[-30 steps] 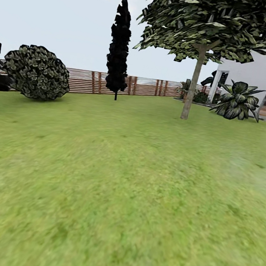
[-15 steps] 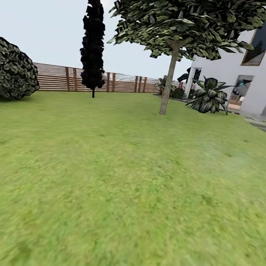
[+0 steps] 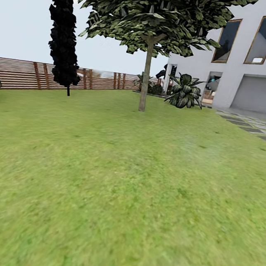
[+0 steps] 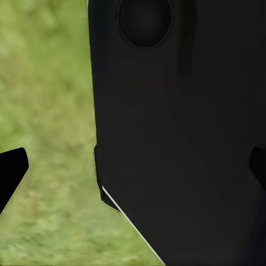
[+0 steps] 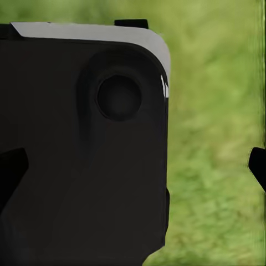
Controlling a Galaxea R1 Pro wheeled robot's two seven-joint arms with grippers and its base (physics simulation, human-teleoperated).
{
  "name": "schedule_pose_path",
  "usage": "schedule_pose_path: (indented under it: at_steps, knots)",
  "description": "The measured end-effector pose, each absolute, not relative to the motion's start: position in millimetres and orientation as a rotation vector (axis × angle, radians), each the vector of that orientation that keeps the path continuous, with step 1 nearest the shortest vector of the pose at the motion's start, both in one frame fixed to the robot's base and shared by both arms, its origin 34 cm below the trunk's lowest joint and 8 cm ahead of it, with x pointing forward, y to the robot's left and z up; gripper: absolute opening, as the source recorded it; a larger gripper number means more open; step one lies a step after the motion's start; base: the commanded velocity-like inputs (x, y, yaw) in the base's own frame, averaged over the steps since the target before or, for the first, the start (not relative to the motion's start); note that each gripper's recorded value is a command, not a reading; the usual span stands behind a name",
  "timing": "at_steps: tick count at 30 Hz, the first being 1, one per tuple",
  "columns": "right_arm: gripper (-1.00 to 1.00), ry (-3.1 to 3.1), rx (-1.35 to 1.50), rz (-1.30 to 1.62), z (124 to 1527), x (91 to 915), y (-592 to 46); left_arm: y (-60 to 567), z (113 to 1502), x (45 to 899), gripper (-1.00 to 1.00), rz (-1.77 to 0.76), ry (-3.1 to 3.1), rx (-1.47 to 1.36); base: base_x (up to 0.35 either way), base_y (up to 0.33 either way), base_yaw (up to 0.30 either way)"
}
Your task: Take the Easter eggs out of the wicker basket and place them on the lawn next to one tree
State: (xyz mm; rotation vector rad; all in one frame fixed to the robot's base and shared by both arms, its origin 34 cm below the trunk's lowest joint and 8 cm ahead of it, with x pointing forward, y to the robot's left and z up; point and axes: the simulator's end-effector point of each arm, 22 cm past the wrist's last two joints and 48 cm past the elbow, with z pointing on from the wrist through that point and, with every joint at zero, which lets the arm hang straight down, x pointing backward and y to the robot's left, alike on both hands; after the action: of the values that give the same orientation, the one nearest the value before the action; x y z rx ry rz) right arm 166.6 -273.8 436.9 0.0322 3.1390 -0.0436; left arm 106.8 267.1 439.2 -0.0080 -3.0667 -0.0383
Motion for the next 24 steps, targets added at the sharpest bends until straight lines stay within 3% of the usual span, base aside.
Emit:
schedule_pose_path:
  at_steps: [24]
  knots:
    - [1.0,3.148,0.032,-0.044,436.7,163.0,-273.8,267.3,439.5,103.2,1.0,-0.04,-3.057,-0.007,0.224,-0.251,-0.3]
